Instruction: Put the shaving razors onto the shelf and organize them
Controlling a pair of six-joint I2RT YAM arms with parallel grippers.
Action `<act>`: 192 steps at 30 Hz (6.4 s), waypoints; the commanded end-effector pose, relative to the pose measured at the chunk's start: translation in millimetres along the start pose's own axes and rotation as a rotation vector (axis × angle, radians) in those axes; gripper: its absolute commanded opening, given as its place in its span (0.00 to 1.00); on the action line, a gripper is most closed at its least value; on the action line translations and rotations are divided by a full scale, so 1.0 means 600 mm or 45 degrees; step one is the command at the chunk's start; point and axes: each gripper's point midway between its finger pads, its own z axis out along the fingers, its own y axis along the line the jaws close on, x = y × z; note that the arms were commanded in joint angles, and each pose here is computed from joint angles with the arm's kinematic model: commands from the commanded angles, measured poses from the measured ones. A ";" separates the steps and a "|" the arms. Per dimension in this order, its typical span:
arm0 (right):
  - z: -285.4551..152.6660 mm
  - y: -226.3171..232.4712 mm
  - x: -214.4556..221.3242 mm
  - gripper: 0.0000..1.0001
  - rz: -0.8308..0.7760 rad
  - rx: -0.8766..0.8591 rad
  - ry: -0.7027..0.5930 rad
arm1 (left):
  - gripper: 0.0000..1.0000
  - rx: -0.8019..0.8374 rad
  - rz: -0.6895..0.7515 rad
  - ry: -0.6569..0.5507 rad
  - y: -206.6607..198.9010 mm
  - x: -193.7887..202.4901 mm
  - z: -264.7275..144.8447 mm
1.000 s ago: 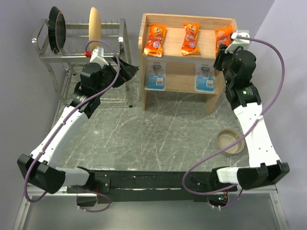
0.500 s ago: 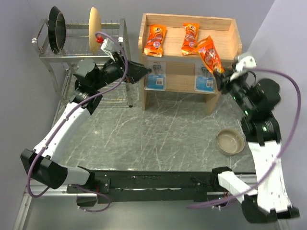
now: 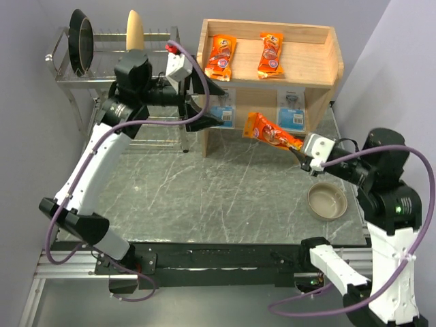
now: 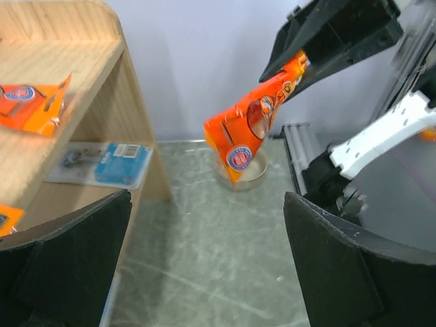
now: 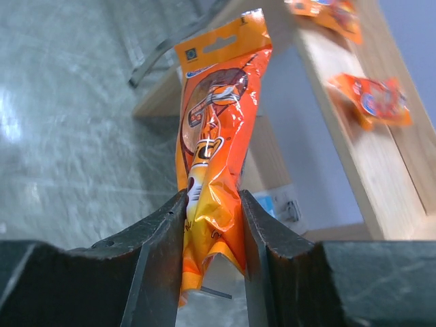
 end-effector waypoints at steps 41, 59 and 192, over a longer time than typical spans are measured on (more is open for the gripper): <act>0.023 -0.150 -0.165 0.92 0.103 0.466 -0.461 | 0.01 0.051 -0.076 0.082 -0.083 0.052 0.082; 0.119 -0.125 -0.161 0.79 1.066 -0.005 -0.821 | 0.01 -0.196 -0.414 -0.402 0.047 -0.119 0.053; 0.147 -0.293 0.113 0.52 0.158 0.402 0.222 | 0.81 -0.398 -0.092 -0.175 0.050 -0.025 0.031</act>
